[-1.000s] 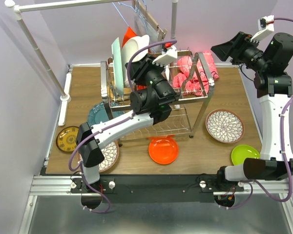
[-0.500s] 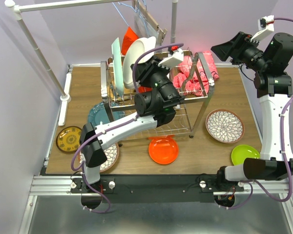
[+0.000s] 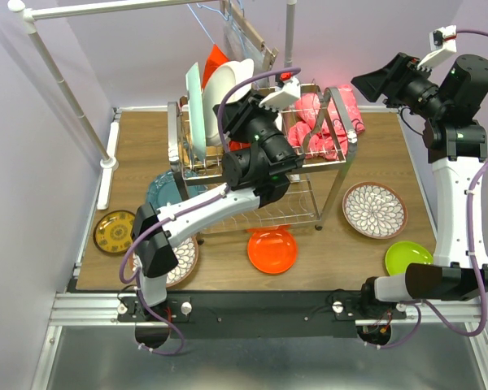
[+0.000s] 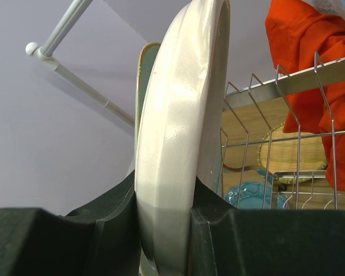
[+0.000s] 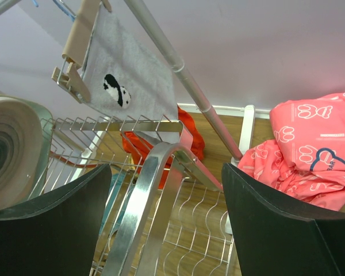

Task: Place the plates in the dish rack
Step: Insert the plate into the dish rack

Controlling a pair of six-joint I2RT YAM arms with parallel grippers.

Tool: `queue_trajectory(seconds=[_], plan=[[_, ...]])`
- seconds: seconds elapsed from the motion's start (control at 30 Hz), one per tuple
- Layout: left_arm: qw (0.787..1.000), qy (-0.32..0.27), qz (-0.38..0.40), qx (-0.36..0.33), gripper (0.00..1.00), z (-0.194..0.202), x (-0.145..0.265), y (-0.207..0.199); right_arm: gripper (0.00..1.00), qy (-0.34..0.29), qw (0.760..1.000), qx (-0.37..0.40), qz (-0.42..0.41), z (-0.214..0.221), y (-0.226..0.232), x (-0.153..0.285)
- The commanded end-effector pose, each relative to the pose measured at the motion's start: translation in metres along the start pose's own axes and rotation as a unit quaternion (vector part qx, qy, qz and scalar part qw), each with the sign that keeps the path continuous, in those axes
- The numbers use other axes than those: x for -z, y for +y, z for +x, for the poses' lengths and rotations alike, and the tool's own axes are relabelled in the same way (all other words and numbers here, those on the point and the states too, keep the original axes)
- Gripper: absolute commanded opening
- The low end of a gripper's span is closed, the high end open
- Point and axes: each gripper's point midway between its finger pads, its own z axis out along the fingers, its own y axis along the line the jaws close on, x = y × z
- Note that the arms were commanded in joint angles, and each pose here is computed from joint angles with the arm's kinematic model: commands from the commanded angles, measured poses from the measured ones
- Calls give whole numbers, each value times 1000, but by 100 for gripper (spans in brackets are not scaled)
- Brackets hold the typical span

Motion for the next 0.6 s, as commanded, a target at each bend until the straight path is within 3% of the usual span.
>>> queue_trajectory(seconds=[0.0, 0.23, 0.57], plan=[[947, 48, 59, 313, 0, 42, 7, 2, 86, -3, 1000, 3, 6, -2, 2, 2], [944, 46, 61, 320, 0, 33, 8, 0, 86, -2, 1000, 4, 1, -2, 4, 3], [916, 39, 74, 392, 0, 3, 14, 11, 86, -1, 1000, 4, -1, -2, 4, 2]])
